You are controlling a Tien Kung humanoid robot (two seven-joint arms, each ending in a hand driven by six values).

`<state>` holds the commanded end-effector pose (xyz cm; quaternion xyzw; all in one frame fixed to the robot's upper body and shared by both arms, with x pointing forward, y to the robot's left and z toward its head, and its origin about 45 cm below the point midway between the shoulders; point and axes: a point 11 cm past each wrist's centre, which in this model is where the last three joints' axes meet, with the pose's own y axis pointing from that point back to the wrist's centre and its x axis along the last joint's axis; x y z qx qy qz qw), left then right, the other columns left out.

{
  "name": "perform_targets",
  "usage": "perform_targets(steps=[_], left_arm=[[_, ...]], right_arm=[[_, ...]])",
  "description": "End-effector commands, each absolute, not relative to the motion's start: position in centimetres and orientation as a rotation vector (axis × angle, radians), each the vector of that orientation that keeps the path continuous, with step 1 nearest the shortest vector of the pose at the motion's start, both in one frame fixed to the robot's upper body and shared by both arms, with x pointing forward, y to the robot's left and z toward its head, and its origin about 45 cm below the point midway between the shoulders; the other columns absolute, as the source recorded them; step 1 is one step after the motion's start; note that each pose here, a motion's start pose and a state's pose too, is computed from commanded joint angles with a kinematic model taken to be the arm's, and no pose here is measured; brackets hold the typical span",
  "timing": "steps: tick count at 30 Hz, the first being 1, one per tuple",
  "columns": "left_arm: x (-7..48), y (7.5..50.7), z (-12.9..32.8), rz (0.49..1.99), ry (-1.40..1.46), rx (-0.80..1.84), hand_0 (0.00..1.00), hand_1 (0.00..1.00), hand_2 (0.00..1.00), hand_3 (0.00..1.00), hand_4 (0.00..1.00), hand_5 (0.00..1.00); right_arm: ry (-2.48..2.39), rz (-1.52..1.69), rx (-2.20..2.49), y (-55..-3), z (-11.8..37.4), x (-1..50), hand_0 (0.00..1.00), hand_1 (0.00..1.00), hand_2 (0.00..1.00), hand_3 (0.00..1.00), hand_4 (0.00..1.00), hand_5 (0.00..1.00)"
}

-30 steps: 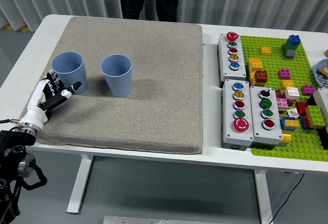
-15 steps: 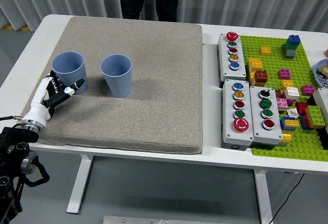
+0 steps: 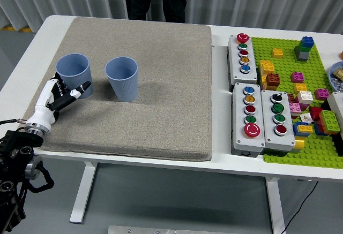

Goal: Pick cup pour cup place

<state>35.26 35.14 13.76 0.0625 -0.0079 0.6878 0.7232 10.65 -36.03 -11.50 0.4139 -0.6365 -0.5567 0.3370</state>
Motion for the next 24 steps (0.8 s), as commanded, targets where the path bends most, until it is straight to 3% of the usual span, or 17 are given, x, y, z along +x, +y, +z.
perform_targets(steps=[24], left_arm=[[35.77, 35.35, 13.31, 1.532, -0.011, 0.163, 0.939, 0.926, 0.998, 0.998, 0.986, 0.4]], right_arm=[[-1.649, -1.449, 1.082, -36.0, -11.55, 10.46, 0.683, 0.683, 0.697, 0.654, 0.442, 0.175]])
